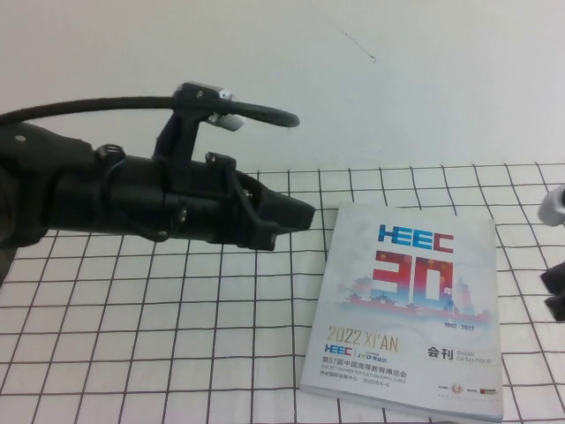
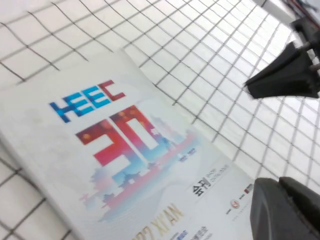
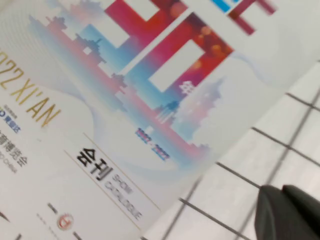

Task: Close book
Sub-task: 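Close the open booklet and leave it lying on the table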

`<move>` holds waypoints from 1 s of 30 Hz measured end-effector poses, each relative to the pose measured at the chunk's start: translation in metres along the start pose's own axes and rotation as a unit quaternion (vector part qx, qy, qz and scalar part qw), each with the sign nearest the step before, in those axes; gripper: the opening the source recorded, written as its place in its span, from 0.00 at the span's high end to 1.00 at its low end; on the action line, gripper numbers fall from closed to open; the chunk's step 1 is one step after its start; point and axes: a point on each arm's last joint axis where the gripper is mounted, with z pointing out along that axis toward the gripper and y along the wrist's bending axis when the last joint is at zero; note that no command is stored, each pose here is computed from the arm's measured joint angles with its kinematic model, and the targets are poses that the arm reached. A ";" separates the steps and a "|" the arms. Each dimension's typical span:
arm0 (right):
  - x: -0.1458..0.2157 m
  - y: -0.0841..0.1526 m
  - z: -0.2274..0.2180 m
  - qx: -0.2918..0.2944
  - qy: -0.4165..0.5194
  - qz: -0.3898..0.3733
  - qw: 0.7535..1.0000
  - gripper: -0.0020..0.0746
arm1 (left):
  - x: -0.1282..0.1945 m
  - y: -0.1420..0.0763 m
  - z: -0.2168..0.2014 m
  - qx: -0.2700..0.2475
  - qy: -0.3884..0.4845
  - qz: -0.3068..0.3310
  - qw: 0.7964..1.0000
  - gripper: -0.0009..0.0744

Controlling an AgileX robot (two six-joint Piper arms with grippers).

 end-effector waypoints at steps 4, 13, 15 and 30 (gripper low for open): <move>0.005 -0.006 -0.044 0.047 -0.016 -0.033 0.998 0.98 | -0.009 -0.013 -0.028 -0.087 -0.004 0.041 0.995 0.99; 0.017 0.007 -0.130 0.150 -0.111 -0.035 0.982 0.98 | -0.012 -0.040 -0.087 -0.246 -0.014 0.083 0.966 0.99; 0.022 0.013 -0.143 0.158 -0.131 -0.037 0.978 0.98 | -0.008 -0.046 -0.099 -0.271 -0.035 0.086 0.958 0.99; 0.110 0.060 -0.154 0.181 -0.210 -0.041 0.960 0.98 | 0.112 -0.081 -0.151 -0.356 -0.195 0.123 0.906 0.99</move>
